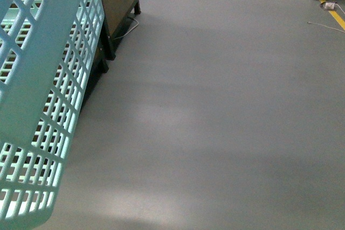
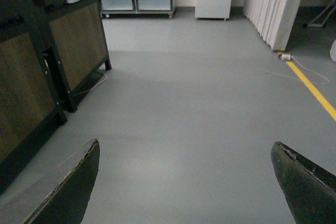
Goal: Pick lemon and mango into basket
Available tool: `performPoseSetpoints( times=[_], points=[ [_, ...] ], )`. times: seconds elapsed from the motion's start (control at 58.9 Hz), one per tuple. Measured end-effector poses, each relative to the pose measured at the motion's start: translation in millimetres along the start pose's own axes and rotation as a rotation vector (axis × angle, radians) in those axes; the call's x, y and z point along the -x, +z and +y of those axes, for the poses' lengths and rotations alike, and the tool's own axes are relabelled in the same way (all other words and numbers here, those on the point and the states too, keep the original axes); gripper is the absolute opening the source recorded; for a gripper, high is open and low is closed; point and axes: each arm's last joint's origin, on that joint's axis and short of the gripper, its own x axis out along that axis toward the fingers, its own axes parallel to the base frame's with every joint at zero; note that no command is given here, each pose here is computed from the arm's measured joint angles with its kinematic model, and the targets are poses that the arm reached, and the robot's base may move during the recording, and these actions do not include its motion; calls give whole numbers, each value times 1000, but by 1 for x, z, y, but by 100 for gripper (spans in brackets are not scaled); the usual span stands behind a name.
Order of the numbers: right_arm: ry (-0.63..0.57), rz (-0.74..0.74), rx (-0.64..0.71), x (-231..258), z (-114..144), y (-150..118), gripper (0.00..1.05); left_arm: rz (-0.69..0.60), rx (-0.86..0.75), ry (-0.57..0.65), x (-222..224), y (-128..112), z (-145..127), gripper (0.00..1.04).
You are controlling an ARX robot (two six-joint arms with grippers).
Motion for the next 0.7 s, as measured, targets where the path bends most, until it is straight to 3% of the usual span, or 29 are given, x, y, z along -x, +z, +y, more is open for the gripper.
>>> performPoseSetpoints(
  times=[0.696],
  points=[
    [0,0,0,0,0,0,96,0,0,0,0,0,0,29]
  ],
)
